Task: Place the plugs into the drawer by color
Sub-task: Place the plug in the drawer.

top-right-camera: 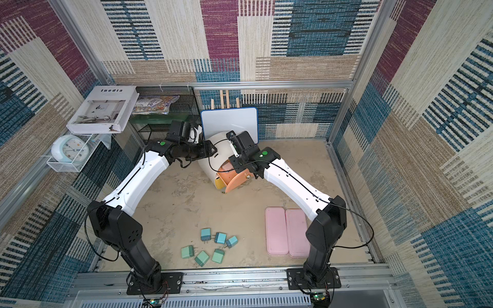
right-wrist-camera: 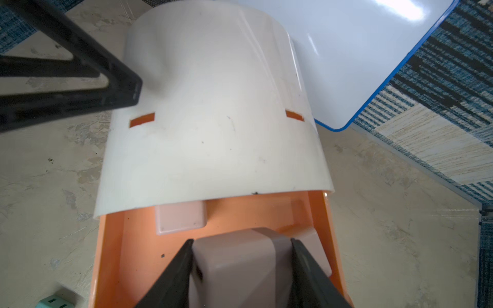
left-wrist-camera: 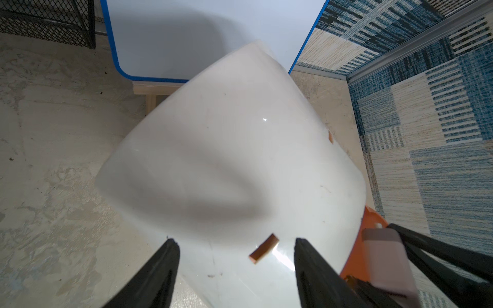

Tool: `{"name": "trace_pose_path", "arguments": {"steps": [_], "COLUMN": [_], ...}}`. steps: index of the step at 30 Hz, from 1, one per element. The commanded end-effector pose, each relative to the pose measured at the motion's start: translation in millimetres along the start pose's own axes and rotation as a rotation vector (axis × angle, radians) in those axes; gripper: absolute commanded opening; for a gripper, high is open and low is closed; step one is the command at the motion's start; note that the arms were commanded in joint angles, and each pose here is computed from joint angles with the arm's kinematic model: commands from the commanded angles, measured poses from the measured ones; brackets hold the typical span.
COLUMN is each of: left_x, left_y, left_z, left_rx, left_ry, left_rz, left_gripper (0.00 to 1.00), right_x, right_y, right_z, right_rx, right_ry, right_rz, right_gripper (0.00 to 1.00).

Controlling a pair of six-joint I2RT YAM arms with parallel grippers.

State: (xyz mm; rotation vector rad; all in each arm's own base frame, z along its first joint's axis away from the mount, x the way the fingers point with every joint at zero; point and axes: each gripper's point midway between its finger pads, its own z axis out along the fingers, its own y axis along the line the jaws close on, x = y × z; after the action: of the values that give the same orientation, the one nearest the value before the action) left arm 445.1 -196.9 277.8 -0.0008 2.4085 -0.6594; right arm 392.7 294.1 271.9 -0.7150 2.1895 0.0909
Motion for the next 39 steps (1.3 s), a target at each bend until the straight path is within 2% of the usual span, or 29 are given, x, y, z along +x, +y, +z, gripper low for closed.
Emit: {"name": "trace_pose_path", "arguments": {"steps": [1, 10, 21, 28, 34, 39], "left_x": [1.1, 0.1, -23.5, -28.7, -34.9, -51.2], "left_y": [3.3, 6.4, 3.5, 8.7, 6.9, 17.3], "left_z": [0.1, -2.5, -26.8, -20.1, -6.4, 4.6], "left_rx": [-0.02, -0.034, -0.024, -0.019, 0.041, 0.052], "left_ry": [0.005, -0.001, -0.053, -0.016, 0.013, 0.002], "left_rz": [0.02, 0.032, 0.074, 0.1, 0.151, 0.158], "left_gripper": [0.72, 0.73, 0.77, 0.8, 0.8, 0.8], "right_x": [0.7, 8.8, 7.5, -5.5, -26.8, -4.4], "right_y": [-5.7, -10.4, -11.7, -12.9, -15.2, -10.2], "right_z": [3.9, 17.2, 15.9, -2.3, -50.2, -86.5], "right_rx": [0.025, 0.04, 0.021, -0.001, -0.048, -0.109], "right_ry": [0.008, 0.033, 0.011, -0.047, -0.175, -0.36], "right_rz": [-0.001, 0.0, 0.002, 0.018, 0.041, 0.051], "right_gripper": [0.29, 0.38, 0.6, 0.73, 0.75, 0.76]}}
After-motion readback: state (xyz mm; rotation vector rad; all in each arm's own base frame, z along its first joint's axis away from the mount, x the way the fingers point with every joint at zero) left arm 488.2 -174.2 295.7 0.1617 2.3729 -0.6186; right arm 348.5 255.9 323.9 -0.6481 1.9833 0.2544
